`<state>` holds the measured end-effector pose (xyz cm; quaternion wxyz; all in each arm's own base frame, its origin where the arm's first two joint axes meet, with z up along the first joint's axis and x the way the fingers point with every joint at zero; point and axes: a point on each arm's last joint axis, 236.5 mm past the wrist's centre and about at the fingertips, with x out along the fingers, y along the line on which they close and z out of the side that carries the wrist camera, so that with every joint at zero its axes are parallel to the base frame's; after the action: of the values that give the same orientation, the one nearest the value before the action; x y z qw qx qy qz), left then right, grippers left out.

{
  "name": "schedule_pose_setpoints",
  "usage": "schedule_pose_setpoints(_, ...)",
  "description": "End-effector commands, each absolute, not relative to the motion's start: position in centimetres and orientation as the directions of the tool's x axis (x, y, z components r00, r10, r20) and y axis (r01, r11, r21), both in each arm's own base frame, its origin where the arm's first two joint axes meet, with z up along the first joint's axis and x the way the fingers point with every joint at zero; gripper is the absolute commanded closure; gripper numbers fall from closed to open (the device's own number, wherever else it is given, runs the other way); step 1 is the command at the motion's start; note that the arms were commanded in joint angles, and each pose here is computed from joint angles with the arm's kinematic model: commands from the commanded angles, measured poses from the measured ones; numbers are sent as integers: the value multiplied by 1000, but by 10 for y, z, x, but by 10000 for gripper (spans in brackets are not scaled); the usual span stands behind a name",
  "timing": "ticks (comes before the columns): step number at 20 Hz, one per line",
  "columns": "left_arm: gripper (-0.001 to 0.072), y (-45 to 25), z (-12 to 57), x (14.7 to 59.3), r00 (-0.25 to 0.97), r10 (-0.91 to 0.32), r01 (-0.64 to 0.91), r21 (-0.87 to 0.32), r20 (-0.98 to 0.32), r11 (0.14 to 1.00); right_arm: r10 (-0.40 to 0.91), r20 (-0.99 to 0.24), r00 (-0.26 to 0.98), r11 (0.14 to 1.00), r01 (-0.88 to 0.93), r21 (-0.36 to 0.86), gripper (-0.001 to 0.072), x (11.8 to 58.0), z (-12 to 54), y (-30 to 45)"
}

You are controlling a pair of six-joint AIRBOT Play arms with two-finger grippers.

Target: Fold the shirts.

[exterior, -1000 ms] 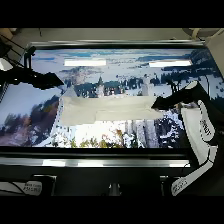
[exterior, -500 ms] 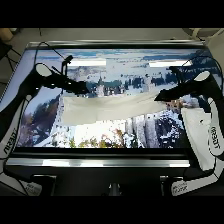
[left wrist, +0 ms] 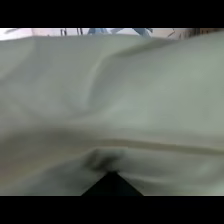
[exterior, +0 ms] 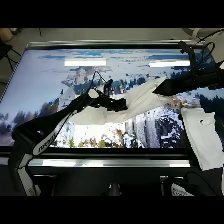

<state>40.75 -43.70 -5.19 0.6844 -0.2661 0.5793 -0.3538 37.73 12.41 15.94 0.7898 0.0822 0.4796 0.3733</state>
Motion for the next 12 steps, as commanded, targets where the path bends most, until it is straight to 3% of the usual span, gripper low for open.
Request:
schedule_pose_setpoints(1, 682, -484, -58, 396, 126, -832, 92, -829, -540, 552, 675, -680, 286, 702, -534, 471, 693, 349, 195, 140)
schedule_pose_setpoints(4, 684, -478, -51, 405, 146, -834, 91, -832, -532, 547, 652, -695, 302, 723, -523, 452, 693, 349, 194, 135)
schedule_pose_setpoints(6, 685, -438, -36, 427, 165, -806, 148, -794, -568, 590, 648, -671, 360, 739, -507, 443, 693, 367, 196, 134)
schedule_pose_setpoints(9, 685, -328, 9, 478, 289, -696, 202, -668, -657, 716, 688, -613, 388, 716, -496, 491, 693, 395, 193, 150)
schedule_pose_setpoints(12, 684, -207, 86, 510, 476, -577, 195, -560, -664, 805, 733, -605, 311, 661, -536, 525, 693, 408, 162, 209)
